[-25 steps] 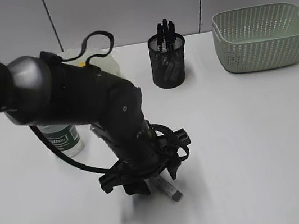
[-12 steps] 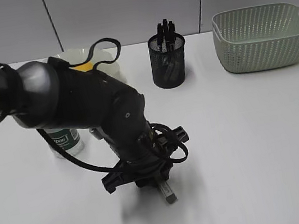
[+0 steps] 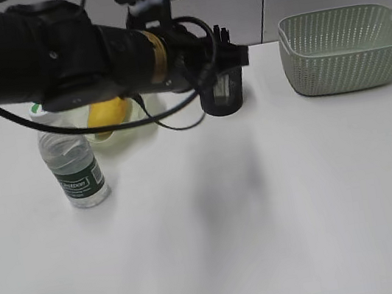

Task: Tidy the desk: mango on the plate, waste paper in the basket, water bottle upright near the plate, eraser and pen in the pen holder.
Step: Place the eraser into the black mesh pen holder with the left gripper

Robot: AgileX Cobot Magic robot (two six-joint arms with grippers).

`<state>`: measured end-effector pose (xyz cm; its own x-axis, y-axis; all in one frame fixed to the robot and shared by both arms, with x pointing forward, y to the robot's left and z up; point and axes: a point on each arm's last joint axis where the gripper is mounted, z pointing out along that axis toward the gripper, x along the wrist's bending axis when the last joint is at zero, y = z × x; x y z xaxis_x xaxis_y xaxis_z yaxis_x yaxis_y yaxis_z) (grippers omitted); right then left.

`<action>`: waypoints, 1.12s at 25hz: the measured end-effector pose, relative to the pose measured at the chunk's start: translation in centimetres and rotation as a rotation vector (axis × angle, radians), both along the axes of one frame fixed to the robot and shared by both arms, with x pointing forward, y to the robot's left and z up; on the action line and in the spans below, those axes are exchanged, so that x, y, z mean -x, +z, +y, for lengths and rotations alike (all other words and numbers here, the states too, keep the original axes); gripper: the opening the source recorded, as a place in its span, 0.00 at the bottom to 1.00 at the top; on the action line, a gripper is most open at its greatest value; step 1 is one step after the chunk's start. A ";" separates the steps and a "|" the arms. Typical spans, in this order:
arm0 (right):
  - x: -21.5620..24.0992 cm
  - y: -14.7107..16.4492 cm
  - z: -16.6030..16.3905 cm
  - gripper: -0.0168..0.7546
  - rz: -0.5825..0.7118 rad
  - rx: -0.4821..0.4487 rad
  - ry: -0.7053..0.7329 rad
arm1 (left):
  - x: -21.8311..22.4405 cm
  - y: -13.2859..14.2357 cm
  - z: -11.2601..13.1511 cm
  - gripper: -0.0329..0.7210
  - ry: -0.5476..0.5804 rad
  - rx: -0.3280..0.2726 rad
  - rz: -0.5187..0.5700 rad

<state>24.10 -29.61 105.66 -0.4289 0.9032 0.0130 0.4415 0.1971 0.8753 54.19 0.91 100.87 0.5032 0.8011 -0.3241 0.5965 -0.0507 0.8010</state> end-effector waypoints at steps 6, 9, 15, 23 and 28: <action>0.0 0.0 0.0 0.45 0.000 0.000 0.000 | -5.9 2.2 1.9 0.23 -0.092 0.007 -0.232; 0.0 0.0 0.0 0.45 0.000 0.000 0.000 | -8.1 2.0 1.1 0.23 -0.147 -0.011 -0.325; 0.0 0.0 0.0 0.45 0.000 0.000 0.000 | -11.5 -0.9 -0.8 0.23 -0.177 -0.045 -0.371; 0.0 0.0 0.0 0.45 0.000 0.000 0.000 | -13.8 -4.3 -2.2 0.23 -0.181 -0.056 -0.361; 0.0 0.0 0.0 0.45 0.000 0.000 0.000 | -14.2 -4.5 -1.9 0.40 -0.149 -0.086 -0.353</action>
